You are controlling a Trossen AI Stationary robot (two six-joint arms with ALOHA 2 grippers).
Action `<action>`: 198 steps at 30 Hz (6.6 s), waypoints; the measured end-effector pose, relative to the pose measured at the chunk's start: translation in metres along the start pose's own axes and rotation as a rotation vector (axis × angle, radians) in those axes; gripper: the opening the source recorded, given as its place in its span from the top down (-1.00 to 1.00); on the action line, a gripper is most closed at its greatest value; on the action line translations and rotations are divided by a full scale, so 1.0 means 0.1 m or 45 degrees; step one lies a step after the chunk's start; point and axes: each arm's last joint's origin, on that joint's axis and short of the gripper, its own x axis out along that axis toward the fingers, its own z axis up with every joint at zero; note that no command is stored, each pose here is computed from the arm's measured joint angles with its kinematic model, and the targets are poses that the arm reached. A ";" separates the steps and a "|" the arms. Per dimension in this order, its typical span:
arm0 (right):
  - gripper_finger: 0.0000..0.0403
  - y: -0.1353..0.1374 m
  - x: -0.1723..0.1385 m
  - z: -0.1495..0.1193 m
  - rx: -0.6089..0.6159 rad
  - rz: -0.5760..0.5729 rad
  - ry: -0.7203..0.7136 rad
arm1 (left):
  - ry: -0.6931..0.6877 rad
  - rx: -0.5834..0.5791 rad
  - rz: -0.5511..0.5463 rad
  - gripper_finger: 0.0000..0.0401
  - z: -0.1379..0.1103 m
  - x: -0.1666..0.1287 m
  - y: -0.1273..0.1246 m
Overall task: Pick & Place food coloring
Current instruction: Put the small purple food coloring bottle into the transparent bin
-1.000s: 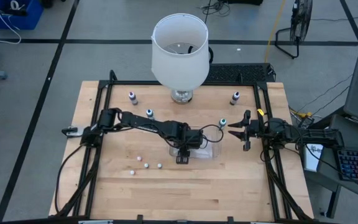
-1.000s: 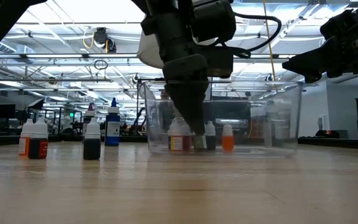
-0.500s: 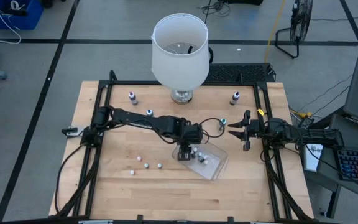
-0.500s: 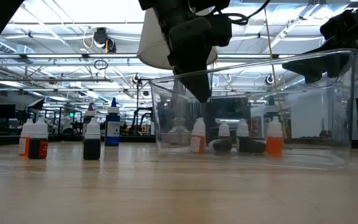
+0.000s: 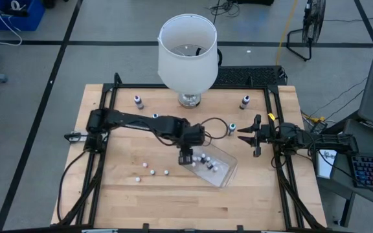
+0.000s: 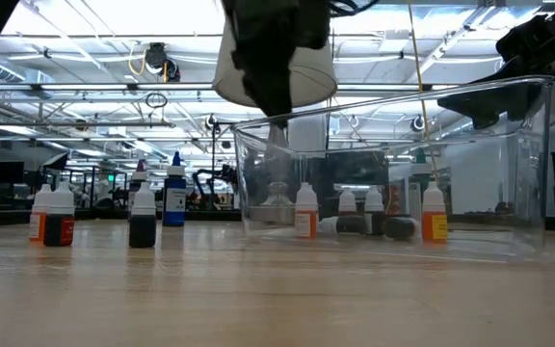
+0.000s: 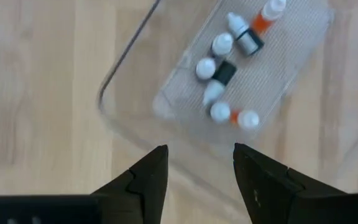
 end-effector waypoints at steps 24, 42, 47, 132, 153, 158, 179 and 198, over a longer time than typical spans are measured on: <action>0.43 0.00 0.00 0.00 0.000 0.001 0.002 | 0.174 -0.124 -0.010 0.20 -1.18 0.51 -0.89; 0.43 0.00 0.00 0.00 0.000 0.000 0.002 | 0.190 -0.174 0.009 0.37 -1.22 0.62 -0.81; 0.43 0.00 0.00 0.00 0.000 0.001 0.001 | 0.199 -0.177 0.003 0.37 -1.23 0.63 -0.81; 0.43 0.00 0.00 0.00 0.000 0.001 0.001 | -0.070 -0.302 0.120 0.71 -0.42 0.15 0.03; 0.43 0.00 0.00 0.00 0.000 0.000 0.002 | -0.081 -0.425 0.125 0.71 -0.42 0.15 -0.03; 0.43 0.00 0.00 0.00 0.000 0.000 0.002 | -0.145 -0.326 0.019 0.71 -0.34 0.14 -0.06; 0.43 0.00 0.00 0.00 0.000 0.000 0.003 | -0.269 -0.117 0.083 0.71 -0.07 -0.07 0.13; 0.43 0.00 0.00 0.00 0.000 0.001 0.005 | -0.015 -0.014 0.011 0.71 -0.14 0.65 -0.02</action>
